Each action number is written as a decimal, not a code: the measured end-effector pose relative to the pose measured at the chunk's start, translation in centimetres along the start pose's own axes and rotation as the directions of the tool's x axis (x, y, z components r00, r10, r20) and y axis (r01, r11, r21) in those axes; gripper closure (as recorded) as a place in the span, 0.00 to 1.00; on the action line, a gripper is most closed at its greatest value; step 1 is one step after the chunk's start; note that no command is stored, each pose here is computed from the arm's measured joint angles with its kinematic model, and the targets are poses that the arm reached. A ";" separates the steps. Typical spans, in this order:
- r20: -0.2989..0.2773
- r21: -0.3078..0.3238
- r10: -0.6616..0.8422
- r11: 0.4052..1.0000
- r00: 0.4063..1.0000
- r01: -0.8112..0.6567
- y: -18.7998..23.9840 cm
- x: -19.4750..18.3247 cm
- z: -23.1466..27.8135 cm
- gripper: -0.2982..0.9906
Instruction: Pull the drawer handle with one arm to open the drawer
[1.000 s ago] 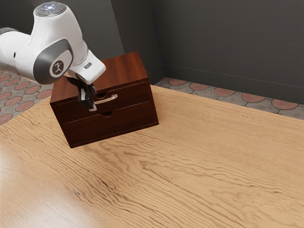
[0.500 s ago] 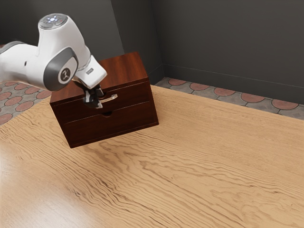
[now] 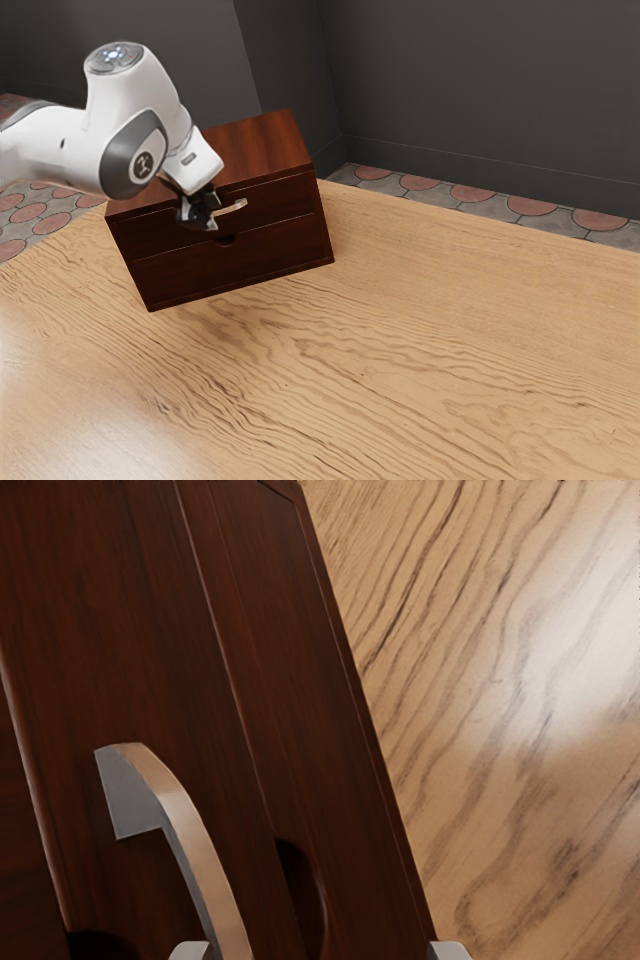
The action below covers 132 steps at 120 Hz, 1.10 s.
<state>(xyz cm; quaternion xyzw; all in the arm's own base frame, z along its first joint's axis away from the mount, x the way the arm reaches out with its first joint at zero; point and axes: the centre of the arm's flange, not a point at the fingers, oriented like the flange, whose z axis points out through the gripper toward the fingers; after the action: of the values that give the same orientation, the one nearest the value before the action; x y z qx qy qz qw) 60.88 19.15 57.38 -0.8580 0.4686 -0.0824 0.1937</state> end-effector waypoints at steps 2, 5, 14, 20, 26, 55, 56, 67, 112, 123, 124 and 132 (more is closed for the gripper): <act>-0.002 -0.001 0.001 1.000 1.000 -0.001 0.0 0.0 0.1 0.59; -0.005 -0.002 0.003 1.000 1.000 -0.003 0.0 0.0 0.2 0.59; -0.012 -0.004 0.006 1.000 1.000 -0.006 0.0 0.1 0.5 0.59; -0.014 -0.006 0.000 1.000 1.000 0.000 -0.2 -0.4 0.7 0.59; -0.017 -0.006 -0.003 1.000 1.000 0.003 -0.3 -0.7 0.9 0.58; -0.029 -0.002 0.013 1.000 1.000 -0.013 -0.2 -0.6 1.0 0.70; -0.030 -0.002 0.015 1.000 0.999 -0.015 -0.1 -0.5 0.9 0.71; -0.039 -0.006 0.035 0.999 0.999 -0.035 0.7 0.4 0.7 0.74; -0.074 -0.037 0.077 0.996 0.994 -0.080 4.9 1.7 -0.4 0.77; -0.090 -0.051 0.078 0.995 0.993 -0.083 6.2 1.7 -0.7 0.76; -0.092 -0.052 0.078 0.995 0.993 -0.083 6.3 1.7 -0.8 0.76; -0.107 -0.053 0.075 0.995 0.991 -0.081 6.9 1.5 -1.5 0.77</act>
<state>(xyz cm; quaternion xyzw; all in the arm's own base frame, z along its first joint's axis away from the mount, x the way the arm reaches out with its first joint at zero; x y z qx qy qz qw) 55.89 14.13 55.89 -0.8388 0.5133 -0.1062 0.1471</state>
